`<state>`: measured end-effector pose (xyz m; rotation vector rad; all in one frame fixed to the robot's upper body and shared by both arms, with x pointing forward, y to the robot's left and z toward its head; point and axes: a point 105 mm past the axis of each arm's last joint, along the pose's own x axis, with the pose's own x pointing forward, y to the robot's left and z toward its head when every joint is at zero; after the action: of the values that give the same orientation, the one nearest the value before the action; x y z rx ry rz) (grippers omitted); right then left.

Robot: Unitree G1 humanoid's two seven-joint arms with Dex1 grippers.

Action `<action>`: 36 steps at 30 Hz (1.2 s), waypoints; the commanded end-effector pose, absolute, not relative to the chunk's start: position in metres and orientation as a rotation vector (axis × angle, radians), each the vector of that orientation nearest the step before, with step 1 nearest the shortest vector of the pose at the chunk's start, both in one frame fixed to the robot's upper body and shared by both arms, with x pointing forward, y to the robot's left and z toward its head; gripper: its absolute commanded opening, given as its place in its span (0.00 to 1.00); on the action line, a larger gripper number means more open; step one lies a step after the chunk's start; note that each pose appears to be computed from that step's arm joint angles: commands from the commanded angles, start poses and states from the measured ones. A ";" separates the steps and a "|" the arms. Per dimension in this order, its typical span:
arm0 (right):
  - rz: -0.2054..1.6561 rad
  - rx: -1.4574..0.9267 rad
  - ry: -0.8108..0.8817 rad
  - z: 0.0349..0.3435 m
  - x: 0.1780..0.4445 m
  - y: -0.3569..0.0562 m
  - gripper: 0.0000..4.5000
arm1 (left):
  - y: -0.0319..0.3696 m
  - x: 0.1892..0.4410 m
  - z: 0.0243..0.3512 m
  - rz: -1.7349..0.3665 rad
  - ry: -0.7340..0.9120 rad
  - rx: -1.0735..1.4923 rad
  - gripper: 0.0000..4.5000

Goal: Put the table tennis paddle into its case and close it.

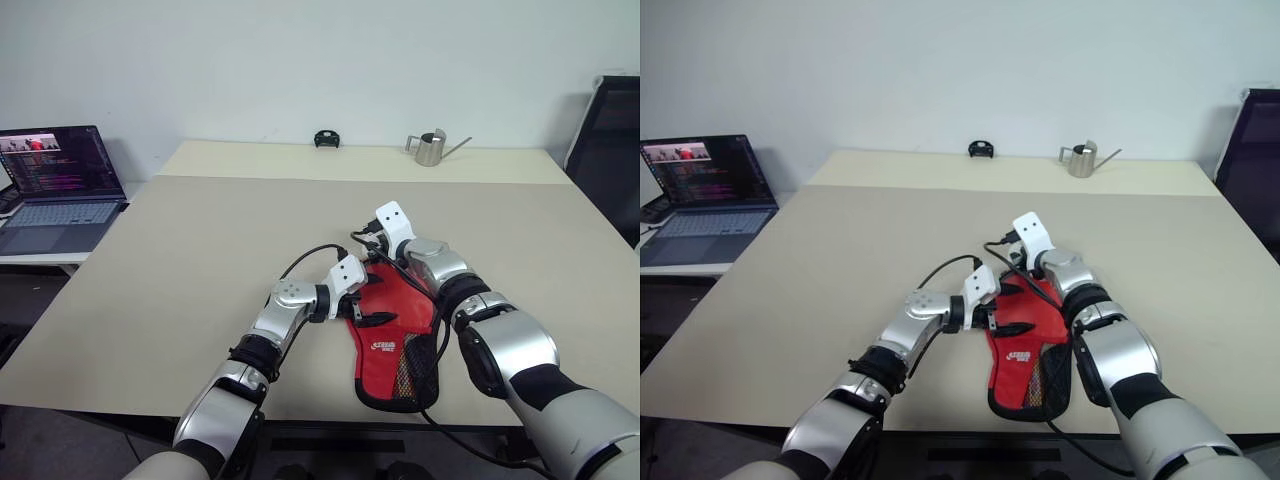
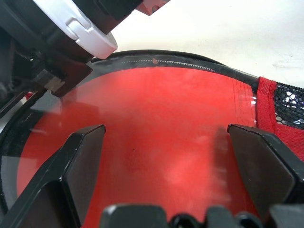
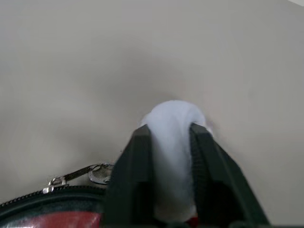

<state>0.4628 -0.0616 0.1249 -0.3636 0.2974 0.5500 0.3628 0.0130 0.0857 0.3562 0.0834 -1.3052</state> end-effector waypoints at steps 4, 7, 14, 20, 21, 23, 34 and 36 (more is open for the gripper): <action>0.599 -0.442 0.266 0.125 0.460 -0.049 0.03 | 0.013 0.350 0.053 -1.341 0.211 0.395 1.00; 0.589 -0.444 0.245 0.127 0.461 -0.049 0.03 | 0.013 0.349 0.052 -1.345 0.213 0.394 1.00; 0.522 -0.479 0.144 0.158 0.471 -0.061 0.03 | 0.011 0.347 0.048 -1.354 0.225 0.392 1.00; 0.468 -0.482 0.111 0.176 0.477 -0.082 0.03 | 0.008 0.344 0.044 -1.368 0.236 0.390 1.00; 0.459 -0.486 0.104 0.179 0.478 -0.087 0.03 | 0.008 0.344 0.043 -1.373 0.240 0.390 1.00; 0.437 -0.497 0.091 0.185 0.480 -0.098 0.03 | 0.005 0.342 0.041 -1.381 0.248 0.388 1.00; 0.401 -0.552 0.119 0.175 0.472 -0.139 0.03 | -0.004 0.342 0.036 -1.391 0.266 0.387 1.00; 0.392 -0.558 0.123 0.175 0.470 -0.146 0.03 | -0.004 0.343 0.035 -1.387 0.269 0.387 1.00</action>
<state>0.4675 -0.1407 0.1471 -0.5311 0.1979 0.4170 0.3608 -0.0023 0.0802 0.3397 0.0982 -1.3391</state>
